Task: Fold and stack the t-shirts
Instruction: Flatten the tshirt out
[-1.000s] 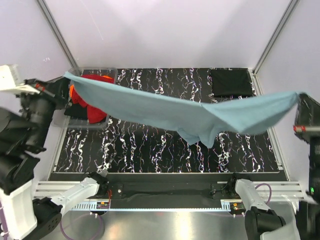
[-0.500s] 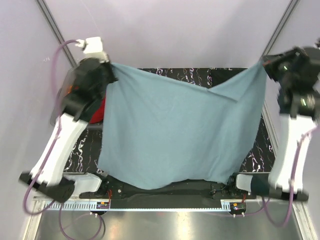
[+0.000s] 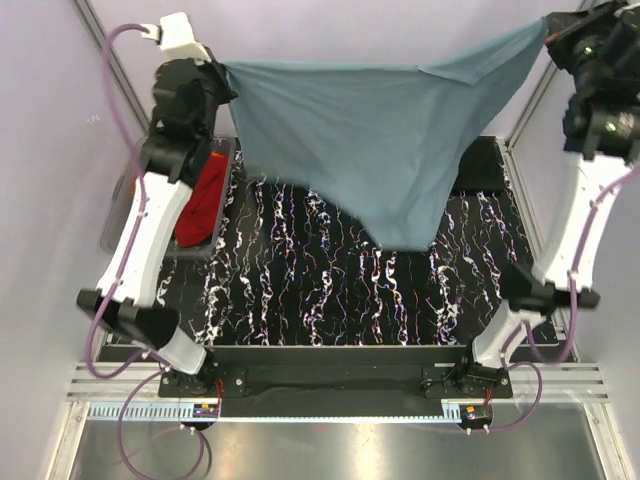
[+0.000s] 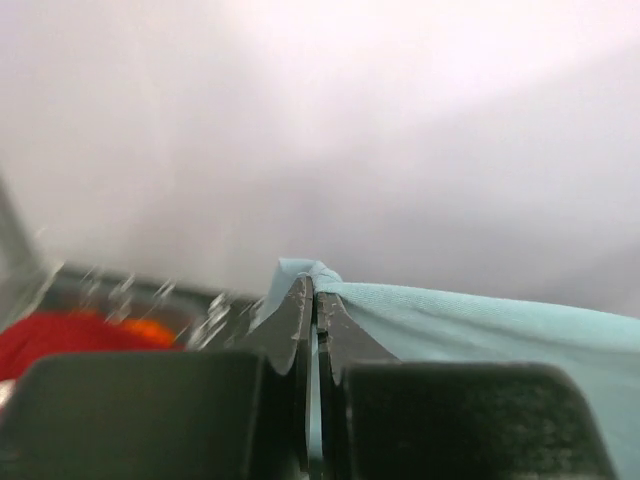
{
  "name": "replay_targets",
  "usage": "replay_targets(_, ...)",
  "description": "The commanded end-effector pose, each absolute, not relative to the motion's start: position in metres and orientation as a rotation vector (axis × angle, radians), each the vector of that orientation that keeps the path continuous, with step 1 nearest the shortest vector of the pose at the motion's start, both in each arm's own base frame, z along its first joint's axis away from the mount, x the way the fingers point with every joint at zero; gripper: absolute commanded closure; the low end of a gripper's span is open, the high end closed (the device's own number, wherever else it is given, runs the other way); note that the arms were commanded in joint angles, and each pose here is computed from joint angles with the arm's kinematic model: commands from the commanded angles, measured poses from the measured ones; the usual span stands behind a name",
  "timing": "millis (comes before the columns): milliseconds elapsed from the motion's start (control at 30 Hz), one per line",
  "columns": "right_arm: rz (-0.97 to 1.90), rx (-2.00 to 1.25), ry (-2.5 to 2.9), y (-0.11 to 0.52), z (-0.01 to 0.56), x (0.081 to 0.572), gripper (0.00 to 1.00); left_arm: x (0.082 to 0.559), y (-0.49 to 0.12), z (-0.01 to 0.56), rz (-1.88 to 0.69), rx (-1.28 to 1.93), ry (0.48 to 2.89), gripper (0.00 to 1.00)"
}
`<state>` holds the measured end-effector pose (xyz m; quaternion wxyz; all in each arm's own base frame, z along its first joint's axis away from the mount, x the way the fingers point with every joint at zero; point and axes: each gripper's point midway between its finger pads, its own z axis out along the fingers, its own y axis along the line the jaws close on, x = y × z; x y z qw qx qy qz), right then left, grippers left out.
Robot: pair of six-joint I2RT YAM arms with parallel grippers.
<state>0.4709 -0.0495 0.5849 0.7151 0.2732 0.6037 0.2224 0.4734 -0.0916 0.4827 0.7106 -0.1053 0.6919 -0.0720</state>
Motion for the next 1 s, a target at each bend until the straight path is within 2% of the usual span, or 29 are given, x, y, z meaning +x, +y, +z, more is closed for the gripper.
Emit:
replay_targets(0, 0.435, 0.561, 1.103, -0.049, 0.668, 0.363, 1.0, 0.406, -0.091, 0.586, -0.354, -0.195, 1.247, 1.0)
replay_targets(67, 0.398, 0.559, 1.115, -0.048, 0.662, 0.345, 1.0, 0.381, -0.089, 0.591, -0.377, -0.172, 1.212, 1.0)
replay_targets(133, 0.375, 0.57, 1.152, -0.049, 0.648, 0.338, 1.0, 0.383, -0.101, 0.544, -0.402, -0.13, 1.31, 1.0)
replay_targets(167, 0.371, 0.62, 1.223, -0.049, 0.619, 0.334, 1.0, 0.365, -0.106, 0.541, -0.438, -0.09, 1.298, 1.0)
replay_targets(200, 0.386, 0.657, 1.261, -0.048, 0.601, 0.332, 1.0, 0.373, -0.111, 0.486, -0.416, -0.088, 1.411, 1.0)
replay_targets(267, 0.429, 0.717, 1.375, -0.038, 0.544, 0.323, 1.0, 0.355, -0.107, 0.452, -0.417, -0.133, 1.457, 1.0)
replay_targets(300, 0.443, 0.742, 1.414, -0.035, 0.523, 0.319, 1.0, 0.356, -0.106, 0.401, -0.395, -0.141, 1.553, 1.0)
replay_targets(333, 0.463, 0.75, 1.409, -0.029, 0.515, 0.298, 1.0, 0.351, -0.105, 0.384, -0.397, -0.156, 1.581, 1.0)
replay_targets(367, 0.485, 0.785, 1.513, -0.023, 0.467, 0.305, 1.0, 0.346, -0.103, 0.365, -0.399, -0.172, 1.621, 1.0)
replay_targets(533, 0.466, 0.86, 1.807, -0.005, 0.355, 0.265, 1.0, 0.306, -0.114, 0.267, -0.45, -0.096, 1.897, 1.0)
replay_targets(767, 0.281, 0.934, 2.009, -0.015, 0.29, 0.218, 1.0, 0.27, -0.099, 0.188, -0.392, -0.181, 2.114, 1.0)
replay_targets(967, 0.28, 1.07, 2.054, -0.011, 0.245, 0.198, 1.0, 0.261, -0.11, 0.139, -0.417, -0.218, 2.322, 1.0)
